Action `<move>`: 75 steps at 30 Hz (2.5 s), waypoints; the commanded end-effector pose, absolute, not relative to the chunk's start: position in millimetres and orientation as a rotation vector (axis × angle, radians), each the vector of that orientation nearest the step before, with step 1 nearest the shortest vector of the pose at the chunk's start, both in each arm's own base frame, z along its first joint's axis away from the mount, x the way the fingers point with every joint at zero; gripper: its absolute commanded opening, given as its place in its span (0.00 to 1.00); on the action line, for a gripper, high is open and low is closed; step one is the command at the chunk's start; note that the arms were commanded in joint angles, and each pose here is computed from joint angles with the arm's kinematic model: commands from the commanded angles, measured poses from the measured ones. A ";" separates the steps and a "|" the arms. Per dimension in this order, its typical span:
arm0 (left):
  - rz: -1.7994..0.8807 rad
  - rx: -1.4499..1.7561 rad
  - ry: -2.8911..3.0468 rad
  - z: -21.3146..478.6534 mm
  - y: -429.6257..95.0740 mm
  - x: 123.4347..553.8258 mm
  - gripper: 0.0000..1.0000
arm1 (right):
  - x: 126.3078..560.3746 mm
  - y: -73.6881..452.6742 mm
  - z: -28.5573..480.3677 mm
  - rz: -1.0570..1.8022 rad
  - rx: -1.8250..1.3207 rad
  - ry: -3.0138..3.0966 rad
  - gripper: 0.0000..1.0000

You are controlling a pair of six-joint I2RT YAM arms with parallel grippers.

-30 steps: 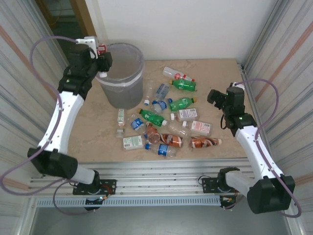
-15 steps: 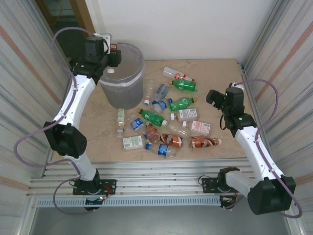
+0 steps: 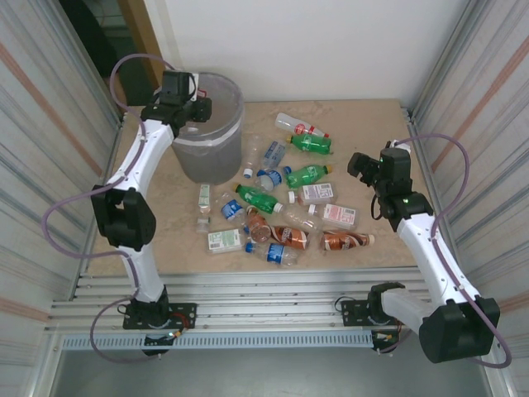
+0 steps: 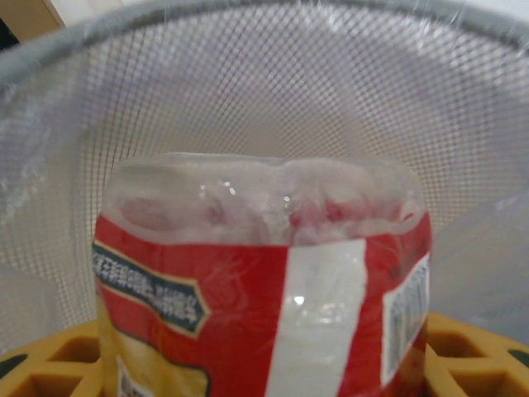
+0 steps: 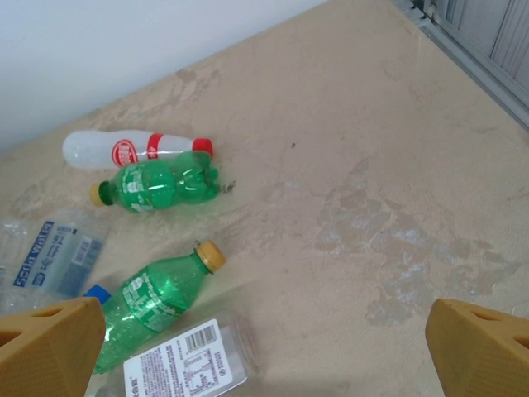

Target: Put the plastic bottles in the bin

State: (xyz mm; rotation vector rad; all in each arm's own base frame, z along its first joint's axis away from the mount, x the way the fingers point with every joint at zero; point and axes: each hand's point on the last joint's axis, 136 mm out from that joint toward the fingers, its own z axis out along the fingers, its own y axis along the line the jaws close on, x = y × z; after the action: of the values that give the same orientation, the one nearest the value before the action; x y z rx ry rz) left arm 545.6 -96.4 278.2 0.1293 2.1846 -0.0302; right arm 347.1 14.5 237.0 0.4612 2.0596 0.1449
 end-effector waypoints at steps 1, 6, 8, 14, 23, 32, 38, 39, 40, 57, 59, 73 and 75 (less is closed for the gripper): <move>-0.006 0.134 2.170 289.2 -94.7 548.0 0.59 | 347.0 15.5 248.5 0.162 0.482 2.038 0.98; -0.017 0.121 2.167 296.8 -95.1 548.1 0.77 | 347.5 15.4 247.8 0.159 0.482 2.041 0.98; -0.027 0.119 2.148 307.1 -96.9 546.2 0.82 | 347.7 15.2 248.3 0.158 0.481 2.039 0.98; -0.054 0.127 2.067 350.4 -104.8 528.9 0.89 | 347.7 15.3 244.5 0.158 0.483 2.045 0.98; -0.085 0.191 1.927 416.7 -126.4 468.6 0.99 | 347.2 13.7 243.2 0.153 0.499 2.043 0.98; -0.089 0.211 1.879 400.8 -133.8 377.5 0.99 | 344.7 5.9 242.5 0.106 0.527 2.040 0.98; -0.105 0.067 1.995 321.1 -104.5 331.8 0.99 | 345.5 4.3 242.6 0.092 0.528 2.040 0.98; -0.095 0.045 2.021 305.9 -99.5 326.0 0.99 | 345.8 4.4 242.1 0.090 0.527 2.040 0.98; -0.083 0.029 2.046 292.5 -95.7 322.1 0.99 | 346.3 4.3 242.7 0.091 0.529 2.038 0.98; -0.184 -0.122 2.438 103.0 -95.0 322.6 0.89 | 349.0 3.5 233.1 0.082 0.545 2.056 0.98; -0.175 -0.118 2.452 94.0 -96.9 327.9 0.87 | 348.0 2.9 232.8 0.078 0.545 2.055 0.98; -0.018 -0.169 2.544 44.8 -85.7 344.9 0.82 | 350.3 4.8 234.6 0.083 0.535 2.058 0.98; -0.002 -0.182 2.554 39.2 -83.1 346.9 0.80 | 350.6 5.2 234.4 0.089 0.537 2.059 0.98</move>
State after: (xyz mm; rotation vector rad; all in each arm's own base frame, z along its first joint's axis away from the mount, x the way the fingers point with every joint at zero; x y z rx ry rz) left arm 331.9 -88.6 32.4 -0.1266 2.5979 -0.0277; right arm 348.6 4.6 224.7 0.5192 2.0805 0.0788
